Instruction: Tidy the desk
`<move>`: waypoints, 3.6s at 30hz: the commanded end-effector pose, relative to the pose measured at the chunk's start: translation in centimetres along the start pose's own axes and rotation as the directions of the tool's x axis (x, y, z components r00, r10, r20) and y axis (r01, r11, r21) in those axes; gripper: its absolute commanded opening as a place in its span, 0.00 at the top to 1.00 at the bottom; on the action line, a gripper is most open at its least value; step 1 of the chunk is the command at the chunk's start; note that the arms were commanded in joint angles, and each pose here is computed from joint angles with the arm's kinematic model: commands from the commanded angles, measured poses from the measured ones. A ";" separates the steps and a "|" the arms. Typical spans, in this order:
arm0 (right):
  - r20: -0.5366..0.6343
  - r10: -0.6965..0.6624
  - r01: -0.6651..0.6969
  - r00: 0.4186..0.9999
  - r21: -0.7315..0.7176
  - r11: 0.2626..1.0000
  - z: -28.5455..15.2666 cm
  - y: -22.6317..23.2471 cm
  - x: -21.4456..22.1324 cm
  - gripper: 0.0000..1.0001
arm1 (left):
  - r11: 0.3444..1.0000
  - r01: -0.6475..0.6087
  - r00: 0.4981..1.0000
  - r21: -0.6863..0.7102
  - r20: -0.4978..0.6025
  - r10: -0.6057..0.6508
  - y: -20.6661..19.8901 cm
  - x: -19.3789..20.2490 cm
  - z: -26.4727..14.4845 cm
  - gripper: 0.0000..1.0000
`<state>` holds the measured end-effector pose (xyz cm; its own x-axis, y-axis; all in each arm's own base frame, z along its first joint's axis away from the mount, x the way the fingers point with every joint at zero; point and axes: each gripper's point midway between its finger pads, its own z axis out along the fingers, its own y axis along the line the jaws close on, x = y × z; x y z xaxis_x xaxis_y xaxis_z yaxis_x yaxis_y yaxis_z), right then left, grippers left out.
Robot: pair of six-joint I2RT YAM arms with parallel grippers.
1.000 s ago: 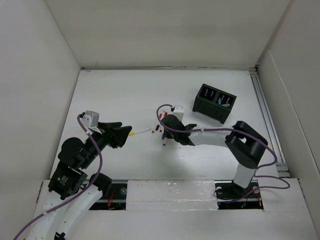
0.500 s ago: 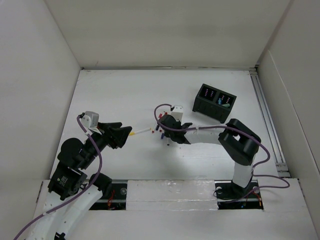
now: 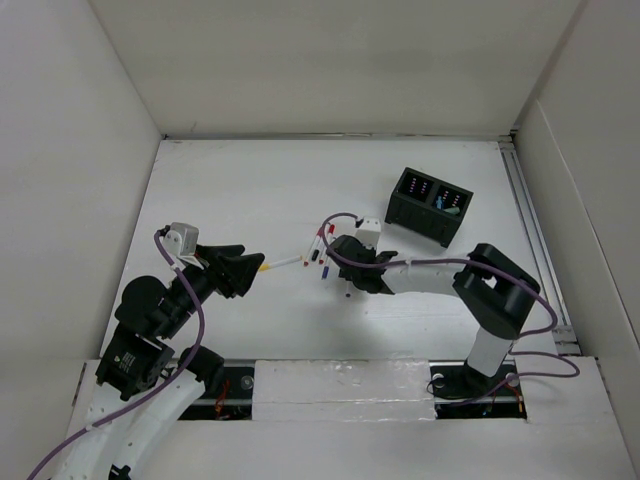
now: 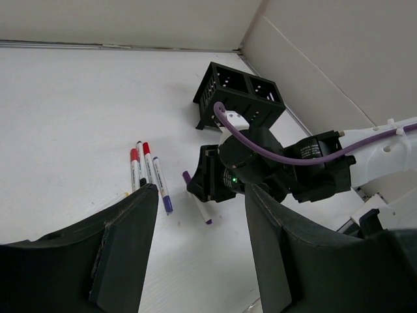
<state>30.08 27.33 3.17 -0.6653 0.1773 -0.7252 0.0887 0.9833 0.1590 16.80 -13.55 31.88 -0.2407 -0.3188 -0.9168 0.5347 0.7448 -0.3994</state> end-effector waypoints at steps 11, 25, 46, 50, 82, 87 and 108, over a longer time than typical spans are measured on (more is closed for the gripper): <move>-0.083 -0.041 0.045 0.996 0.054 0.997 2.3 -1.4 2.6 0.76 | 0.999 -0.018 0.999 0.029 0.032 0.017 -0.5 -0.6 0.2 0.48; 0.205 0.205 -0.181 0.957 -0.130 0.975 -4.6 0.4 -8.6 1.00 | 1.000 -0.018 0.999 0.018 0.040 0.017 -0.3 -0.8 0.2 0.48; 0.773 0.197 -0.514 0.603 0.187 0.837 -2.3 -15.0 -35.4 1.00 | 1.000 -0.012 1.000 0.013 0.009 0.012 -0.1 -0.1 0.7 0.48; 0.768 0.112 -0.486 0.630 0.278 0.829 -0.9 -15.9 -35.2 1.00 | 1.000 -0.012 1.000 0.004 0.010 0.012 0.1 -0.2 0.8 0.48; 0.769 0.144 -0.454 0.623 0.206 0.867 -4.7 -12.1 -29.4 0.60 | 1.000 -0.010 1.000 0.011 0.005 0.010 0.0 -0.1 0.9 0.48; 0.704 0.244 -0.389 0.667 0.050 0.920 -6.3 -8.1 -27.6 0.71 | 1.000 -0.010 1.000 0.014 0.001 0.010 -0.1 -0.1 0.9 0.48; 0.127 0.093 -0.068 0.987 -0.188 0.980 2.8 7.3 -6.2 0.61 | 1.000 -0.016 0.999 0.022 0.030 0.015 -0.3 -0.6 0.4 0.48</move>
<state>35.60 31.80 4.44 -0.5811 0.2090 -0.7865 -0.0041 0.9657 0.2597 17.11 -13.84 31.29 -0.2575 -0.3094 -0.9154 0.5327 0.7449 -0.4016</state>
